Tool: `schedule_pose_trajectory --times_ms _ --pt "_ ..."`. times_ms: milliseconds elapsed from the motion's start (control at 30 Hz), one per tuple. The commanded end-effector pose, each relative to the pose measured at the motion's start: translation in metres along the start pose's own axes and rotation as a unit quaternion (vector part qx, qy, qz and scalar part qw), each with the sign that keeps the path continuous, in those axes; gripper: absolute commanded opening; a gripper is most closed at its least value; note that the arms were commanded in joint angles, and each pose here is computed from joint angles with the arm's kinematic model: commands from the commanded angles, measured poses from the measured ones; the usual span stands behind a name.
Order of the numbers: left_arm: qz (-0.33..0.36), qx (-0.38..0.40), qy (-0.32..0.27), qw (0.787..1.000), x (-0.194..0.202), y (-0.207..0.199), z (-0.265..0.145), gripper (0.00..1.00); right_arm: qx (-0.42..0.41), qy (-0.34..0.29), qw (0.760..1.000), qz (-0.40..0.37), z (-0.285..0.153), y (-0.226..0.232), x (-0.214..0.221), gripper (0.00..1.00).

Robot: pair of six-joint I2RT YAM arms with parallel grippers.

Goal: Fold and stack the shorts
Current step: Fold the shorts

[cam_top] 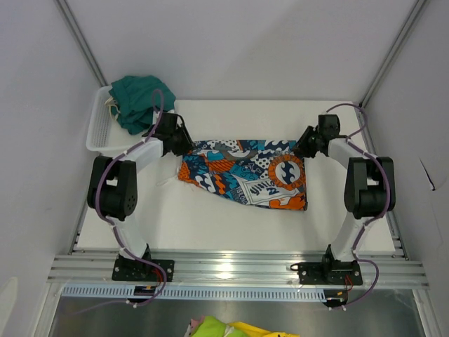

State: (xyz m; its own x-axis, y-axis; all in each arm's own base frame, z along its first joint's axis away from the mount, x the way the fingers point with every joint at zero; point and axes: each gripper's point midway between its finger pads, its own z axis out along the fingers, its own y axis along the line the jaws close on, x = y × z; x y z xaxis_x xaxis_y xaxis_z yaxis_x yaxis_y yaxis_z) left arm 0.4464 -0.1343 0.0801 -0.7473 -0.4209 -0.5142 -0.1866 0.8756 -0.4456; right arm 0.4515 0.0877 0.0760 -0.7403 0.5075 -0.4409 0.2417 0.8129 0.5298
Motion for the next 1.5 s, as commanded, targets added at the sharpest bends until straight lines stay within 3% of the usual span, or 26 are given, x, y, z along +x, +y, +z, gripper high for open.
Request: schedule_pose_trajectory --times_ms 0,233,533,633,700,733,833,967,1133,1267,1467 --pt "0.002 0.031 -0.021 0.999 -0.023 -0.014 0.003 0.39 -0.082 0.022 0.996 0.018 0.022 0.026 -0.007 0.24" --pt "-0.017 0.021 -0.007 1.0 -0.021 0.001 0.022 0.36 -0.013 0.052 0.996 0.071 0.059 -0.025 0.015 0.17" --pt "-0.052 0.006 0.003 0.999 -0.02 0.026 0.036 0.33 0.016 0.023 0.994 0.107 0.047 -0.058 0.006 0.16" --pt "-0.048 0.027 -0.008 0.998 -0.025 0.018 0.029 0.37 0.013 0.011 0.995 0.1 0.041 -0.056 0.003 0.17" --pt "-0.046 0.063 -0.004 0.997 -0.02 0.007 0.022 0.53 0.005 0.006 0.996 0.085 0.037 -0.048 0.003 0.21" --pt "-0.043 0.079 -0.013 0.996 -0.026 -0.003 0.011 0.63 0.002 -0.005 0.998 0.066 0.03 -0.039 -0.002 0.23" --pt "-0.038 0.098 -0.028 0.994 -0.027 -0.013 -0.017 0.75 0.002 -0.026 1.0 0.007 0.017 -0.008 -0.005 0.3" --pt "-0.035 0.112 -0.03 0.993 -0.012 -0.013 -0.046 0.8 -0.06 -0.018 0.997 -0.038 0.004 0.044 0.008 0.31" --pt "-0.042 0.14 -0.023 0.989 0.009 -0.016 -0.072 0.87 -0.19 0.052 0.976 -0.093 -0.006 0.135 0.062 0.33" --pt "-0.046 0.144 -0.02 0.988 0.027 -0.009 -0.082 0.94 -0.265 0.098 0.954 -0.101 0.001 0.193 0.099 0.33" --pt "-0.062 0.148 -0.011 0.987 0.054 0.002 -0.089 0.95 -0.323 0.166 0.93 -0.062 0.037 0.252 0.154 0.3"
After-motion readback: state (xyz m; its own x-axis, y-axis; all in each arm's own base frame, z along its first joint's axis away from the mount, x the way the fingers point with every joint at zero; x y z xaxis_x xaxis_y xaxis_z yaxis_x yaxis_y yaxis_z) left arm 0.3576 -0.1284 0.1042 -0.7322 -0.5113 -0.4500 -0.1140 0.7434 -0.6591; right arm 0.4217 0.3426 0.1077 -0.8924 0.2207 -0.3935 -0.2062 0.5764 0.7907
